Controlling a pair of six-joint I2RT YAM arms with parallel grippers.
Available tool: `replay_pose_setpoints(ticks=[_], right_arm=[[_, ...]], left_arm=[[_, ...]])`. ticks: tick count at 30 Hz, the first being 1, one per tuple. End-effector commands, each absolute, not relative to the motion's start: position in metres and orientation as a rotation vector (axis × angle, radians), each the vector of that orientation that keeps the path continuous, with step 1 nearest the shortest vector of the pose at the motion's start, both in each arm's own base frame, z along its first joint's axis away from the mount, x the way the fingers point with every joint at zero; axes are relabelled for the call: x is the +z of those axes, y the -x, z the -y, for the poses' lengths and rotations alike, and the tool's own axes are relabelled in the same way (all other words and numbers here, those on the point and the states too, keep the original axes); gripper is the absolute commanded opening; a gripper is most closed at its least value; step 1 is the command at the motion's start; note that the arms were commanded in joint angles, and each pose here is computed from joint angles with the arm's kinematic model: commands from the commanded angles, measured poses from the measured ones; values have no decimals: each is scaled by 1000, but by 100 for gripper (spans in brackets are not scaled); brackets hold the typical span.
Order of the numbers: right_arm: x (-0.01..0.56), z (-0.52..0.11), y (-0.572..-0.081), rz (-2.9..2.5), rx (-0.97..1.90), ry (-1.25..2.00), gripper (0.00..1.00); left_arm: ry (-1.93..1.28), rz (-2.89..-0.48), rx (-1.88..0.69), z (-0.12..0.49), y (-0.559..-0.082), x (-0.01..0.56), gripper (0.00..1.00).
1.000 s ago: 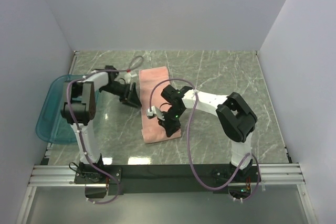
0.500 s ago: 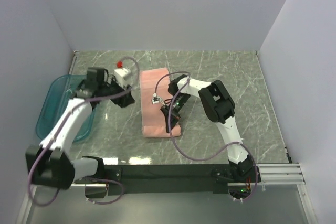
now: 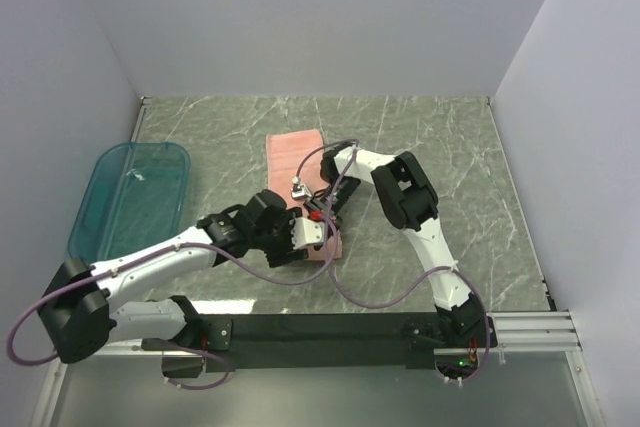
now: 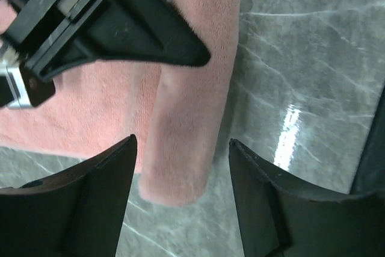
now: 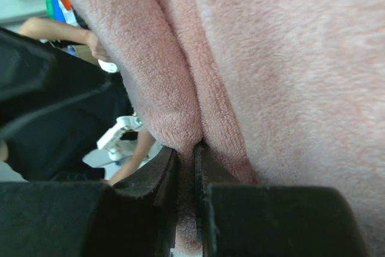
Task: Roll the towels
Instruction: Roll the towel
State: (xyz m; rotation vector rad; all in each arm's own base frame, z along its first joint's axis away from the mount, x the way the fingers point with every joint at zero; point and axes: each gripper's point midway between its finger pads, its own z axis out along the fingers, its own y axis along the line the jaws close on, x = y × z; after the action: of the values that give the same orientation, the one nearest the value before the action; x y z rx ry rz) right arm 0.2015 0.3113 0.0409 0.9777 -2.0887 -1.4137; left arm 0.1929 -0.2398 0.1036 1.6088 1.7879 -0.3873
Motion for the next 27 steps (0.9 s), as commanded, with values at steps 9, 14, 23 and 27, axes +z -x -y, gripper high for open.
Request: replay_pose_setpoints(ticks=[9,14,23,27], right_arm=[[-15,-305,-221,2196,-1194,-990,0],[-12,-305,-227,2215,-1201,-978,2],[46,-274,-298,2530,-1353,-1004,38],[70,-240,-327,2663,-1424,-937,40]], left_arm=[[-1827,-1673,-244,254,-202,53,64],[-1953,-1812,-315,236,-174,18,44],[-1975,-2107,-652,213,-138,5,1],[-1950,-2208,-790,214,-146,7,1]])
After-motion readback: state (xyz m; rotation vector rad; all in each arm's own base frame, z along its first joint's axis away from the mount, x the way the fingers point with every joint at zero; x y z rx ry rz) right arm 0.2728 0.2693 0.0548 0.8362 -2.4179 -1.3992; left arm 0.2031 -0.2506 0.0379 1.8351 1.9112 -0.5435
